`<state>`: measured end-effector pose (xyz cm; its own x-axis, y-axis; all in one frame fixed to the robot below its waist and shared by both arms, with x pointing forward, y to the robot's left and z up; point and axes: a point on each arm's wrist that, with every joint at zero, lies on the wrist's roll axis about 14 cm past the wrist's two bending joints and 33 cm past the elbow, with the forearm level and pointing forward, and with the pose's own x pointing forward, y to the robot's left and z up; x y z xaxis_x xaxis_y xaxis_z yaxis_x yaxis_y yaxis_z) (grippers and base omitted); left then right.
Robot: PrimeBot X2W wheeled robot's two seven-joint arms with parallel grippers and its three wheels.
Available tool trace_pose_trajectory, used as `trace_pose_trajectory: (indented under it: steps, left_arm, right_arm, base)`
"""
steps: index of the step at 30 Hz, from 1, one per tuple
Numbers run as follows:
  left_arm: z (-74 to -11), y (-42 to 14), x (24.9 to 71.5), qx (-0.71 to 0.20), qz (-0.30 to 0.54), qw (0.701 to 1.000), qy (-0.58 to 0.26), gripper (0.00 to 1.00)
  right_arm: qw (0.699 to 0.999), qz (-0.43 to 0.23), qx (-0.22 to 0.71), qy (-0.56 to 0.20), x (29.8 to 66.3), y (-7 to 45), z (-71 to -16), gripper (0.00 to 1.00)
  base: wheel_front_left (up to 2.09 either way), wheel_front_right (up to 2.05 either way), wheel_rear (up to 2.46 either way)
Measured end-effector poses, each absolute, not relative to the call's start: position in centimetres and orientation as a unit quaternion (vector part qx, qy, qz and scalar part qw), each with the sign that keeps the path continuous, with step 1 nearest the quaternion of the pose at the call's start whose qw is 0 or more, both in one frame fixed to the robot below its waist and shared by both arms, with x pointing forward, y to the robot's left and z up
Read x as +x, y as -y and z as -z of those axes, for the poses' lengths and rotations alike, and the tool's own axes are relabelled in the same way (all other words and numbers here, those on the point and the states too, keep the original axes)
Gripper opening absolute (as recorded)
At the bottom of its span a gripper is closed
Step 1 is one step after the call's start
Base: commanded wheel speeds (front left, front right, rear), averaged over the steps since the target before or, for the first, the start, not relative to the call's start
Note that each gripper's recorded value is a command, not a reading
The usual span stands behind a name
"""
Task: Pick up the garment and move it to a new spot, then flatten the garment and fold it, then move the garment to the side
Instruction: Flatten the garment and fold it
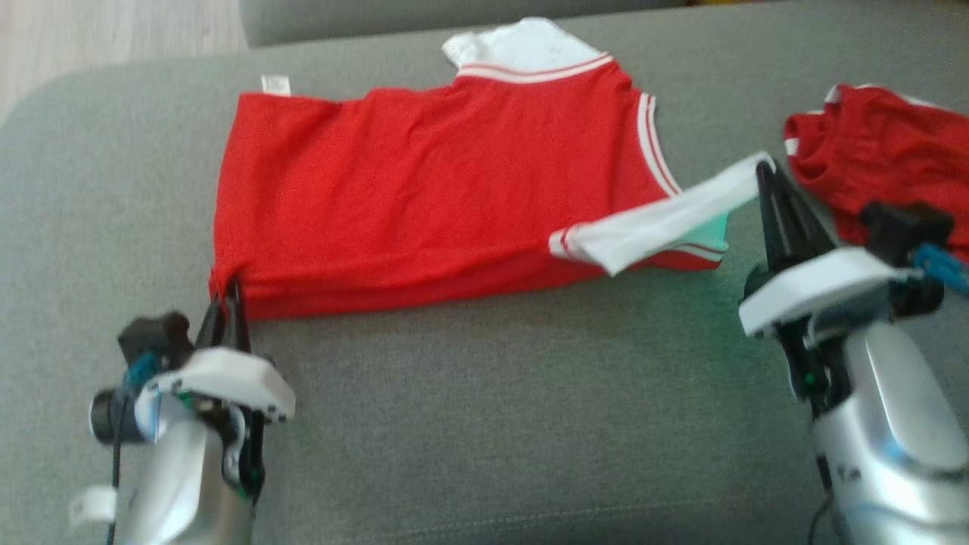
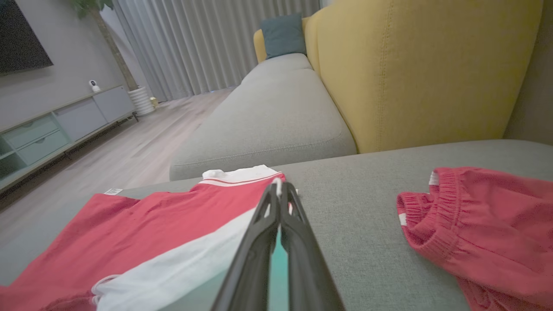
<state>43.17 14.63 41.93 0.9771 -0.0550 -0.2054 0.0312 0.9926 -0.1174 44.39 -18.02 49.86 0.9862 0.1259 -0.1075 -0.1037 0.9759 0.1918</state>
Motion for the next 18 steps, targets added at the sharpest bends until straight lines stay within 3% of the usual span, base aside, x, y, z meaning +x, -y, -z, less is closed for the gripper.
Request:
trace_pose_trajectory:
  steps: [9, 14, 15, 16, 17, 18]
  left_arm:
    - [-41.0, -14.2, 48.0, -0.036, 0.041, 0.992, -0.116, 0.0]
    - [-39.4, -14.5, 48.9, -0.032, 0.035, 0.99, -0.136, 0.0]
    - [-39.1, -14.7, 48.8, -0.031, 0.032, 0.989, -0.139, 0.27]
    - [-38.8, -14.8, 48.8, -0.029, 0.03, 0.989, -0.141, 0.76]
    - [-38.7, -14.9, 48.8, -0.027, 0.03, 0.989, -0.143, 1.0]
    - [-38.7, -15.0, 48.8, -0.026, 0.026, 0.989, -0.143, 1.0]
  right_arm:
    - [0.995, -0.044, 0.069, -0.053, 50.9, 18.2, -48.3, 0.0]
    - [0.994, -0.045, 0.056, -0.078, 52.5, 17.7, -45.5, 0.0]
    - [0.994, -0.044, 0.058, -0.085, 52.6, 17.6, -44.9, 0.1]
    - [0.993, -0.043, 0.06, -0.091, 52.6, 17.5, -44.4, 0.53]
    - [0.993, -0.042, 0.063, -0.089, 52.7, 17.4, -44.2, 1.0]
    - [0.993, -0.042, 0.064, -0.089, 52.8, 17.3, -44.0, 1.0]
  base:
    - [0.0, 0.0, 0.0]
    - [0.0, 0.0, 0.0]
    - [0.0, 0.0, 0.0]
    - [0.0, 0.0, 0.0]
    - [0.0, 0.0, 0.0]
    - [0.0, 0.0, 0.0]
